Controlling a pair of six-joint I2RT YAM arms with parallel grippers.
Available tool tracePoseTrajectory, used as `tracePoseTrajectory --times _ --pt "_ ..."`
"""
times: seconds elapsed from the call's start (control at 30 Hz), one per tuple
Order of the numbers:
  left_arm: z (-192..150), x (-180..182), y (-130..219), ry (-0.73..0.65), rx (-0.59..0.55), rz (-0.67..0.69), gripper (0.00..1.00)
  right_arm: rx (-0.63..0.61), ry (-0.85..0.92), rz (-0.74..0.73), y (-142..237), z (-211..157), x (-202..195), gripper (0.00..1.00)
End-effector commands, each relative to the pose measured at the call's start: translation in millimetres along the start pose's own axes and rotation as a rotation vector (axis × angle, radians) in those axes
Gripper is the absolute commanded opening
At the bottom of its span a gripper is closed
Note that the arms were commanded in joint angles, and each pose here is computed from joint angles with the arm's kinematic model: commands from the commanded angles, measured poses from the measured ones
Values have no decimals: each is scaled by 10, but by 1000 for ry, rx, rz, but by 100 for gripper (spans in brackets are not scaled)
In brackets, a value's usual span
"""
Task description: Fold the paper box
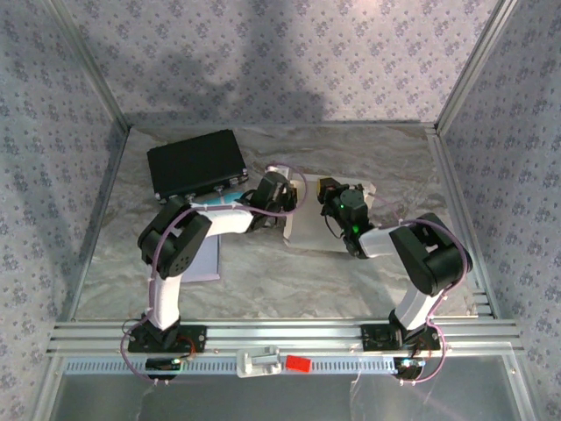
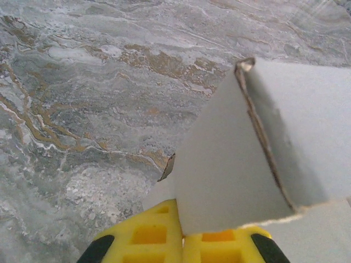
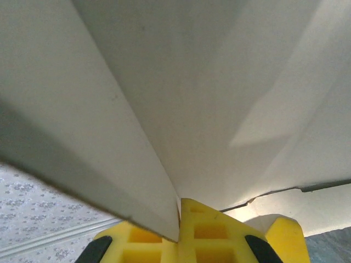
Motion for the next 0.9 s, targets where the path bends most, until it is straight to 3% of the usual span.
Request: tracePoseTrajectory --times 0.0,0.17,0.23,0.3,0.37,0.47,0.7,0.87 --pt "-204 -155 -102 -54 70 -3 0 92 -23 -192 1 -172 -462 0" --pt "-232 -188 -38 -138 114 102 0 89 -32 -233 28 -152 -456 0" --pt "-225 -134 34 -128 127 148 0 86 -27 -254 58 -116 -417 12" --pt "-188 -54 142 -99 143 186 0 95 7 -268 112 -76 -265 33" --pt "-149 19 258 -64 170 208 0 107 67 -320 213 -17 -73 48" --pt "-123 147 444 -3 235 233 0 100 227 -437 496 111 268 59" --pt "-150 316 891 107 426 277 0 103 528 -543 948 335 968 59" --pt "-178 251 1095 178 498 256 0 184 636 -564 780 298 1131 58"
Point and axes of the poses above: each hand's point on the last joint's axis, 136 mm out from that joint toward the fingers, its own y axis back along the fingers, its own x axis along the line the jaws close on, z = x × y, the point moved 1 cm from there along y, back along the fingers, and after that the axes turned 3 degrees about -y, right-handed, at the moved point
